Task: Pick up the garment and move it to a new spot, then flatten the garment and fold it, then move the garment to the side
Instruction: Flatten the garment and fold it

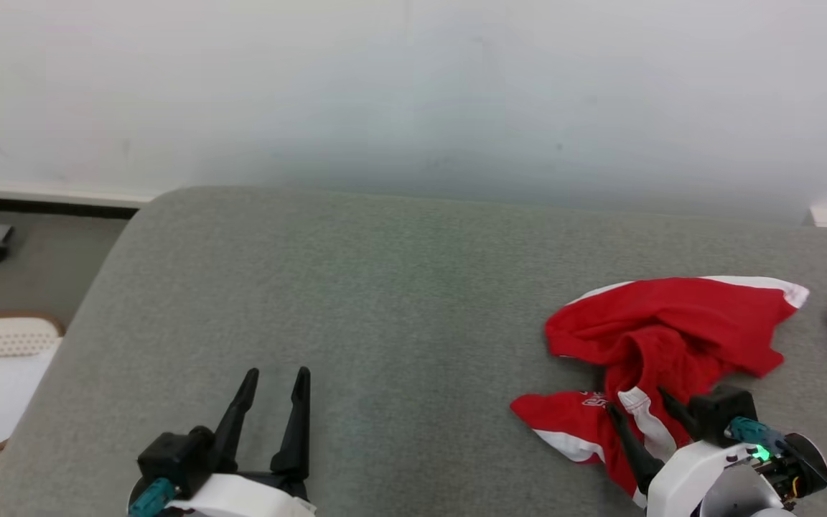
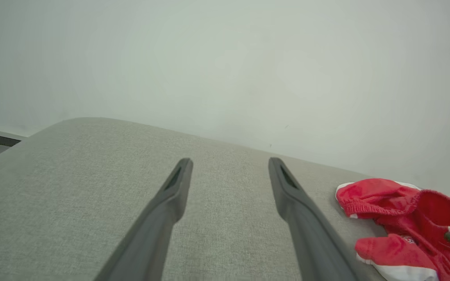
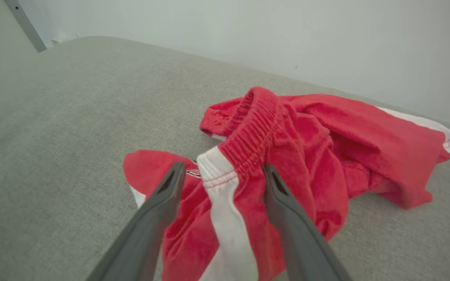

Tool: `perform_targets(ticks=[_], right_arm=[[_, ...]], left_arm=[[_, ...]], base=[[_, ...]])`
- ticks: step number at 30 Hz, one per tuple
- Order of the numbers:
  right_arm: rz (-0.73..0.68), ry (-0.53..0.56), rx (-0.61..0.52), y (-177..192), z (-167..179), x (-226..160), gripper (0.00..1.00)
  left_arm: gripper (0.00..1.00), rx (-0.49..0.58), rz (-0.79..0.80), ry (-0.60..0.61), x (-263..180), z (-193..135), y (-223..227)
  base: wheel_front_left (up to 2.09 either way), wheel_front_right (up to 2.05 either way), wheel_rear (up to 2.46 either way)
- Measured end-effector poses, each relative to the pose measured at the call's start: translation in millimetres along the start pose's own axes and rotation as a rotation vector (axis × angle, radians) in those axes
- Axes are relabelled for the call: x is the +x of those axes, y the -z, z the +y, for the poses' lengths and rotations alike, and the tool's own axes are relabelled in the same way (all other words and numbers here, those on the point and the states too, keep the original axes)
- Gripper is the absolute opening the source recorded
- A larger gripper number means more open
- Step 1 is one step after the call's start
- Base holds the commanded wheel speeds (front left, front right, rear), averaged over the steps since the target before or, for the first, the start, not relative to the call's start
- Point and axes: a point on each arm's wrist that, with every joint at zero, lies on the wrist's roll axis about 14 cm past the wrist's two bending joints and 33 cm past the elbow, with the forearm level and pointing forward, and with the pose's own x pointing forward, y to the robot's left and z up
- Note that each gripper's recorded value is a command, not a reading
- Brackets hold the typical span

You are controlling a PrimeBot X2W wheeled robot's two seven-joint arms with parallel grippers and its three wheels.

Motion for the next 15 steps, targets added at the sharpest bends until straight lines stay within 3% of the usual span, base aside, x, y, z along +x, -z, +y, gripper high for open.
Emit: perform_targets(ticks=[3, 4, 5, 6, 11, 15], right_arm=[[0.041, -0.002, -0.031, 6.7, 2.1, 6.8, 1.0], [0.046, -0.003, -0.03, 7.5, 3.3, 8.8, 0.78], [0.053, 0.001, -0.038, 8.6, 3.0, 10.1, 0.27], [0.052, 0.008, -0.045, 8.2, 1.5, 11.0, 0.0], [0.008, 0.051, -0.024, -1.8, -9.3, 7.6, 0.0], [-0.107, 0.129, 0.076, -24.6, -33.8, -4.2, 0.0]], left_arm=[[1.0, -0.002, 0.002, -0.027, -4.0, 8.0, 0.2], [1.0, -0.002, 0.003, -0.035, -4.8, 10.5, 0.6], [1.0, -0.002, 0.004, -0.04, -5.3, 12.0, 1.0], [1.0, -0.001, 0.006, -0.044, -5.5, 13.2, 1.5], [1.0, -0.004, 0.009, -0.034, -1.6, 10.3, 2.9], [1.0, -0.007, 0.015, 0.001, 4.7, -0.4, 6.0]], base=[[0.0, 0.0, 0.0], [0.0, 0.0, 0.0], [0.0, 0.0, 0.0], [0.0, 0.0, 0.0], [0.0, 0.0, 0.0], [0.0, 0.0, 0.0]])
